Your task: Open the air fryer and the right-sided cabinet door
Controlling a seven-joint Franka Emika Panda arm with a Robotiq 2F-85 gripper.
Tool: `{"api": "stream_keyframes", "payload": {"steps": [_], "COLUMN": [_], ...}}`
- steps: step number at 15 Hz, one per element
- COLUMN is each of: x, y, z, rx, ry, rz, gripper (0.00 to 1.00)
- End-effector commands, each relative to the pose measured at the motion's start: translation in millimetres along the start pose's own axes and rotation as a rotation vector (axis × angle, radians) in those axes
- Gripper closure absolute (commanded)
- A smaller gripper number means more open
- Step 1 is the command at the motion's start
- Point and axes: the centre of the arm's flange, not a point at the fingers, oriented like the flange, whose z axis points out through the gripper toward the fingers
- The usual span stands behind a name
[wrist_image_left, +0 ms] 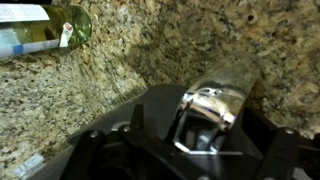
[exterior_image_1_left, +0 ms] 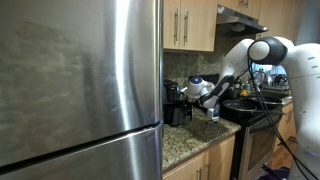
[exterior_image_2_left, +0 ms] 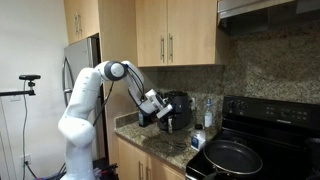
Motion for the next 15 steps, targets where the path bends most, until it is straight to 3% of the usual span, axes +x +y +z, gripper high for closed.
{"api": "stream_keyframes", "payload": {"steps": [1, 4, 6, 7, 10, 15], "x": [-2, -2, -7, -5, 7, 38], "y": [-1, -1, 34, 41, 33, 1], "z": [0, -1, 37, 30, -26, -93], "rx": [-0.027, -0.034, 0.079, 0.1, 0.013, -0.043], "ry": [0.011, 0.014, -0.052, -0.043, 0.072, 0.23], "rz": [0.004, 0.021, 0.089, 0.133, 0.169, 0.123], "gripper": [0.0, 0.0, 0.0, 0.0, 0.0, 0.0]}}
